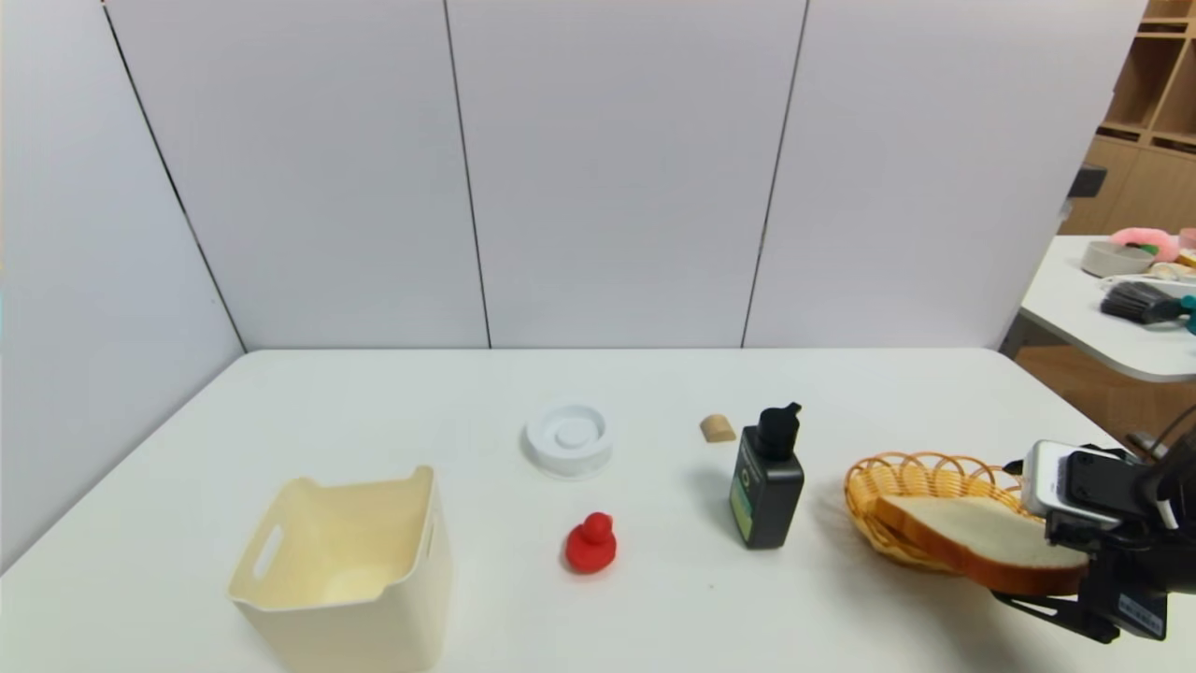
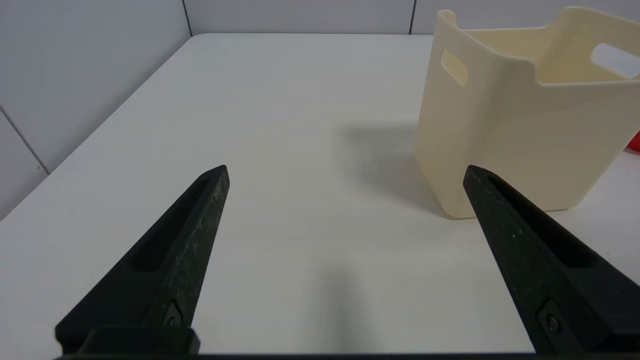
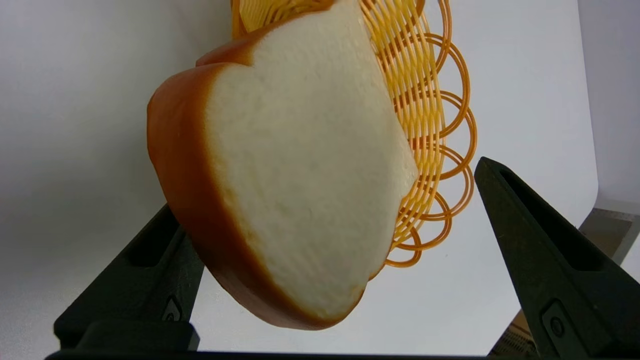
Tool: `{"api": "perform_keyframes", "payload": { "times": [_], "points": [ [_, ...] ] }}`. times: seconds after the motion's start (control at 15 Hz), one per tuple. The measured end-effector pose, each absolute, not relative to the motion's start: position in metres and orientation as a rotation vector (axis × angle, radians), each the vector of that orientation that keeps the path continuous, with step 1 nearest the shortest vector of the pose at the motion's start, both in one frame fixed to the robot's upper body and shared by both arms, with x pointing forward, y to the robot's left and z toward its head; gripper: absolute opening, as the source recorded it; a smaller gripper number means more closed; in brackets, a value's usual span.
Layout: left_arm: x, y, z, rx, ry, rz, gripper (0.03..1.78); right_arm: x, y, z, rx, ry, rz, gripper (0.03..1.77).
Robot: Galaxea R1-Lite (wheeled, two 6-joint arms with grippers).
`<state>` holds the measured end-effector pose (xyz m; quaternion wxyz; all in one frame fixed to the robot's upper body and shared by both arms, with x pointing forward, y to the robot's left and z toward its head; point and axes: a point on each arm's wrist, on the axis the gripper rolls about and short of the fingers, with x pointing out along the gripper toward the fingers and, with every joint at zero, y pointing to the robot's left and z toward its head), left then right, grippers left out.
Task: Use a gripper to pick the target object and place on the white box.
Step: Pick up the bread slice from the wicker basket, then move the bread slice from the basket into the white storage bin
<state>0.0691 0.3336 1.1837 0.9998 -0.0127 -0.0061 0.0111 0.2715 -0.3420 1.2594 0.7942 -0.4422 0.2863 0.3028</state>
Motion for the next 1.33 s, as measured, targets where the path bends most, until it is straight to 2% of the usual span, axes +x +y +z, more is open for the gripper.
{"api": "perform_keyframes", "payload": {
  "times": [0.07, 0.33, 0.53, 0.6, 0.67, 1.07, 1.33],
  "points": [
    [0.069, 0.334, 1.184, -0.025, -0.012, 0.022, 1.69, 0.273, -0.342, 1.258, -0.945, 0.615, 0.657, 1.70],
    [0.069, 0.334, 1.184, -0.025, -0.012, 0.022, 1.69, 0.275, -0.343, 1.253, -0.935, 0.641, 0.666, 1.08],
    [0.069, 0.334, 1.184, -0.025, -0.012, 0.022, 1.69, 0.277, -0.344, 1.252, -0.929, 0.648, 0.665, 0.76],
    [0.069, 0.334, 1.184, -0.026, -0.012, 0.022, 1.69, 0.278, -0.345, 1.252, -0.929, 0.647, 0.663, 0.44],
    [0.069, 0.334, 1.184, -0.026, -0.012, 0.022, 1.69, 0.278, -0.345, 1.252, -0.928, 0.646, 0.661, 0.28],
    [0.069, 0.334, 1.184, -0.025, -0.012, 0.022, 1.69, 0.277, -0.346, 1.253, -0.917, 0.644, 0.663, 0.28],
    [0.069, 0.334, 1.184, -0.026, -0.012, 0.022, 1.69, 0.287, -0.347, 1.274, -0.876, 0.534, 0.560, 0.28]
  ]
}}
